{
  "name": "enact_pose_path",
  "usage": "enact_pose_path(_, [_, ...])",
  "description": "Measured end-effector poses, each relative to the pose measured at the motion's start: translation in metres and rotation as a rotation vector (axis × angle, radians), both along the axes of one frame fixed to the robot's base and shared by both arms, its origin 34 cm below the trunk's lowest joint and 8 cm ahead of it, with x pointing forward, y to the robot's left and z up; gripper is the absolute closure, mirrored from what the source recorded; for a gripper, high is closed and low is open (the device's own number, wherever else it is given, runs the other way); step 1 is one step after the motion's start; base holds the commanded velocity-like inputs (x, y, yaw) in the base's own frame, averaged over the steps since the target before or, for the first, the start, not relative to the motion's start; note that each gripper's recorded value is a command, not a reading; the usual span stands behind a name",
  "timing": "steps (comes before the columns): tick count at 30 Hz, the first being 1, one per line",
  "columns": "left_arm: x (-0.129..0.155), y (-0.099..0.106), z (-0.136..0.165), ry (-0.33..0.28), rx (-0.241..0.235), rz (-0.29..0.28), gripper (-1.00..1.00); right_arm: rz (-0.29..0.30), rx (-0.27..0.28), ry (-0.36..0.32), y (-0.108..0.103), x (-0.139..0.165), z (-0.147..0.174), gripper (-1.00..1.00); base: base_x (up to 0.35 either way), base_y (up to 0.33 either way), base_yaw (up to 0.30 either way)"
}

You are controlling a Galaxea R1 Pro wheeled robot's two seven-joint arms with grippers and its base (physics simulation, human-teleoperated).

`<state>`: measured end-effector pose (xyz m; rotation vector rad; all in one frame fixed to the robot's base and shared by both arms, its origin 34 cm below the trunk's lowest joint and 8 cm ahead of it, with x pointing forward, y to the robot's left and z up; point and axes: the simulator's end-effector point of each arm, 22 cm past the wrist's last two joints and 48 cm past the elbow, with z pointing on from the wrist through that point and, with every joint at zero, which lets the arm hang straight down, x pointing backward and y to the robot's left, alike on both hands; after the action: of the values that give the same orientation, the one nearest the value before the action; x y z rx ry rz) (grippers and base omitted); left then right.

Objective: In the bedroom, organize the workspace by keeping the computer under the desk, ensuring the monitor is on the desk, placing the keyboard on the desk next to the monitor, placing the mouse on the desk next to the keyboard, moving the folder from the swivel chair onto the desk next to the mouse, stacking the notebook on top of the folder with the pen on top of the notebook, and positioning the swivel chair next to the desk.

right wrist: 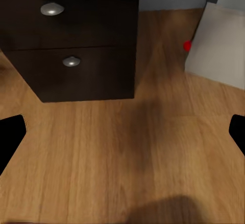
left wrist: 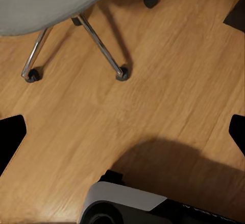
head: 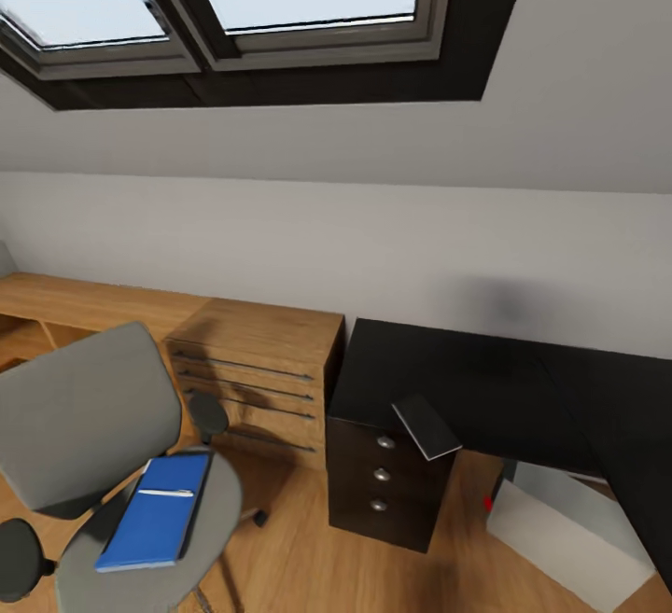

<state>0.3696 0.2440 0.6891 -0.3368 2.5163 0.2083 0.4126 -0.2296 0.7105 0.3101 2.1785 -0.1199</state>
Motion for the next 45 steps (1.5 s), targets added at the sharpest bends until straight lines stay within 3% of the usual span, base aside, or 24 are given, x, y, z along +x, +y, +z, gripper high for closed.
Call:
enact_pose_path(39, [-0.020,-0.004,-0.014,0.055,-0.002,-0.009,-1.00,-0.002,-0.008,-0.005,-0.005,-0.002,-0.001,-1.00,0.000,0.000,0.276])
enact_pose_path(45, [-0.022,-0.013,-0.014,0.059,-0.015,-0.008,-1.00,-0.001,-0.009,-0.001,-0.005,-0.003,-0.002,-1.00,0.000,0.000,0.274])
